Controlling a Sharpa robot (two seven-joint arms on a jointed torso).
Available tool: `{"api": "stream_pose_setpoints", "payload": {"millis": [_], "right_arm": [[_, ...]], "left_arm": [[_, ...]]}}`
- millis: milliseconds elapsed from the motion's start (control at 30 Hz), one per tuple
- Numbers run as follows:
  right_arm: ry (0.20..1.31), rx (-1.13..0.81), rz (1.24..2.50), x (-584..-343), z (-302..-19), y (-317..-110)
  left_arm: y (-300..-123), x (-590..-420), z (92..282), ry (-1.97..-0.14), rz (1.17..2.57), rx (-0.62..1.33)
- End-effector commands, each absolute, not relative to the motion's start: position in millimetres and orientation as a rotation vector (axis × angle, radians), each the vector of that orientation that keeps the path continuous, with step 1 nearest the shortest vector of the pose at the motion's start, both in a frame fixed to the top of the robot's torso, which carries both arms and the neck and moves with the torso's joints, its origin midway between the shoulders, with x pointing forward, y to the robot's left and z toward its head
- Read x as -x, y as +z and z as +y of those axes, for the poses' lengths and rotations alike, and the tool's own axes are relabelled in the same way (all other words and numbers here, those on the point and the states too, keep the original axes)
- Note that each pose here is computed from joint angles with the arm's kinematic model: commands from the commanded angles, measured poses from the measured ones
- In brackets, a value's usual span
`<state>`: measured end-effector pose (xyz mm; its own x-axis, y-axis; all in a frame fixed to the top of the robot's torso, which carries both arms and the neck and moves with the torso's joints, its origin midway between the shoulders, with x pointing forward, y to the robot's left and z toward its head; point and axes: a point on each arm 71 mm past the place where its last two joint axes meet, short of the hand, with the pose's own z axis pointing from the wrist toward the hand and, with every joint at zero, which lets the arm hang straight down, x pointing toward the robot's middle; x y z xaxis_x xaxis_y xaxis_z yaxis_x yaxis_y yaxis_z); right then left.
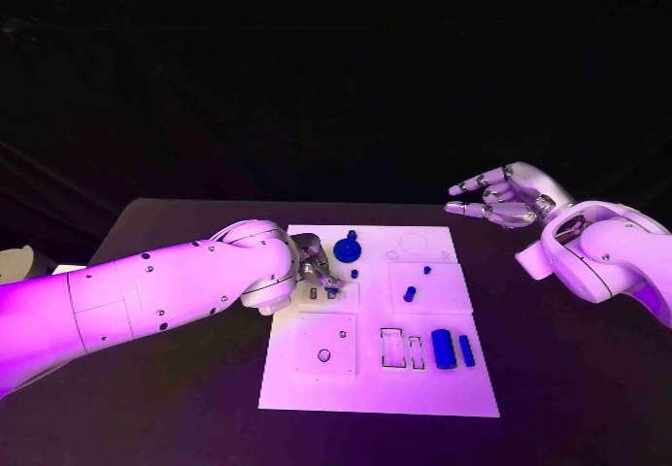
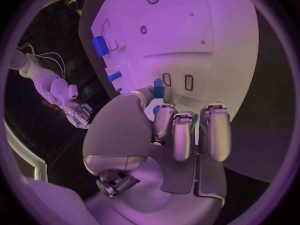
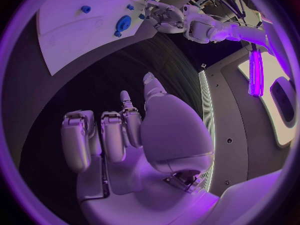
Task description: Assemble the parts on the task board
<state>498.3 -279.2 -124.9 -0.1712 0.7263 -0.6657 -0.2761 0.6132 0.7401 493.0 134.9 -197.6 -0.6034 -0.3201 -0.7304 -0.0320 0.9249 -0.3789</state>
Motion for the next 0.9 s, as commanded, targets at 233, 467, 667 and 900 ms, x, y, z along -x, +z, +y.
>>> {"api": "stream_pose_setpoints", "payload": {"millis": [233,467,667,900], "right_arm": [[0.947,-0.399,1.506,-498.2,-279.0,-126.2],[0.951,-0.4,1.508,-498.5,-279.1,-126.7],[0.954,-0.399,1.51,-498.4,-278.6,-126.9],[0.956,-0.397,1.513,-498.3,-278.3,-127.2]], "left_arm": [[-201.1,-491.6,133.0,-0.375,2.177,0.168],[-203.0,-491.1,133.0,-0.359,2.194,0.14],[-204.2,-492.1,133.8,-0.345,2.203,0.128],[-205.2,-493.5,134.8,-0.331,2.209,0.117]]}}
